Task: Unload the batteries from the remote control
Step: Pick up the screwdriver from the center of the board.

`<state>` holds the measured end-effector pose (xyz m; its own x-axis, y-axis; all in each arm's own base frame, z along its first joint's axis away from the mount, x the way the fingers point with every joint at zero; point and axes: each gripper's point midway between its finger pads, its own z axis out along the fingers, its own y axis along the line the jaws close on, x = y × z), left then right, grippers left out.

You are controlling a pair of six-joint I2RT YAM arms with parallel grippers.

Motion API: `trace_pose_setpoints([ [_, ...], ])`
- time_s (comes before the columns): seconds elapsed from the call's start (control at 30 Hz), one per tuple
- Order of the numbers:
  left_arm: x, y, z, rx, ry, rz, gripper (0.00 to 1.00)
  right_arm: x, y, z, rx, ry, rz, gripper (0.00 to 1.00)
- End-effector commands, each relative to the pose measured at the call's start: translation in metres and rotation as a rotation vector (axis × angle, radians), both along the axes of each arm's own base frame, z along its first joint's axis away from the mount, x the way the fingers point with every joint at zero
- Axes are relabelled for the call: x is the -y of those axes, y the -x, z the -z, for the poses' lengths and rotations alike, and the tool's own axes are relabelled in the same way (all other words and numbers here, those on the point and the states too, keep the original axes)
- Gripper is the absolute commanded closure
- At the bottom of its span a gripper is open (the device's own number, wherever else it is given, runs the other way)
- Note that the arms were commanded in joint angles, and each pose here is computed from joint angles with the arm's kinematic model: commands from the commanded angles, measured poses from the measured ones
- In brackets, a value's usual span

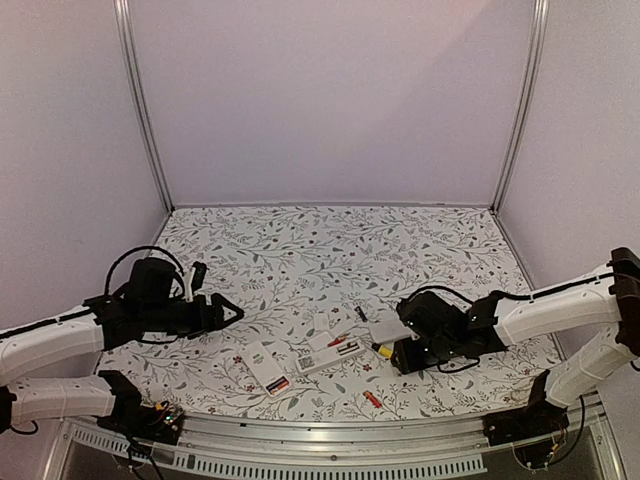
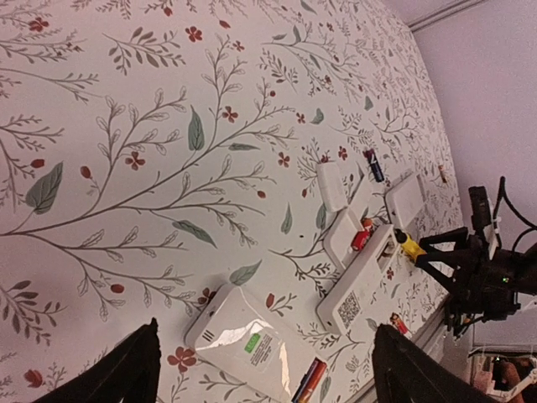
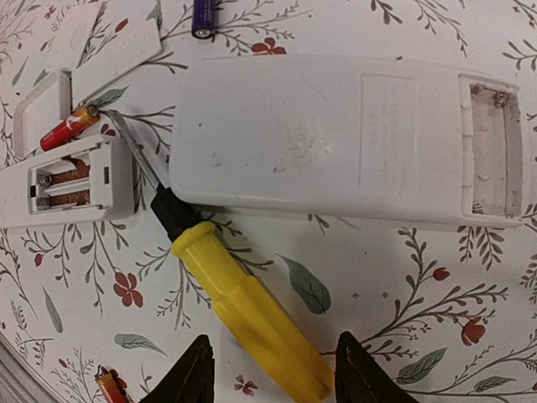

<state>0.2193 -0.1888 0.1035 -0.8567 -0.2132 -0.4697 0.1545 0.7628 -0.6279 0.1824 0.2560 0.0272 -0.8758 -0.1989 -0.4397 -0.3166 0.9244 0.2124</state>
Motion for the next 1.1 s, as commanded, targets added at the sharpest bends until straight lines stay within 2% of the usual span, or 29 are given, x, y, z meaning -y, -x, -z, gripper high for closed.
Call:
trace_pose_setpoints([
  [0.0,0.0,0.0,-0.008,0.004,0.021,-0.002,0.13,-0.007,-0.003,0.0,0.038,0.057,-0.025,0.53],
  [0.2,0.001,-0.002,-0.011,0.007,0.024,-0.002,0.13,-0.003,-0.004,0.004,0.105,0.187,-0.018,0.59],
  [0.47,0.006,-0.003,-0.017,0.014,0.039,0.018,0.13,-0.01,0.006,0.017,0.09,0.225,-0.064,0.71],
  [0.63,0.005,-0.004,-0.019,0.025,0.042,0.01,0.13,-0.013,0.013,0.008,0.097,0.202,-0.09,0.87],
  [0.77,0.013,-0.003,-0.03,0.042,0.098,0.04,0.13,-0.032,0.025,-0.02,0.13,0.094,-0.167,0.98],
  [0.87,0.031,0.0,-0.053,0.082,0.186,0.125,0.15,-0.056,0.037,-0.046,0.13,-0.062,-0.262,1.0],
  [1.07,0.077,0.02,-0.118,0.256,0.36,0.371,0.16,-0.1,0.06,-0.11,0.108,-0.405,-0.418,1.0],
])
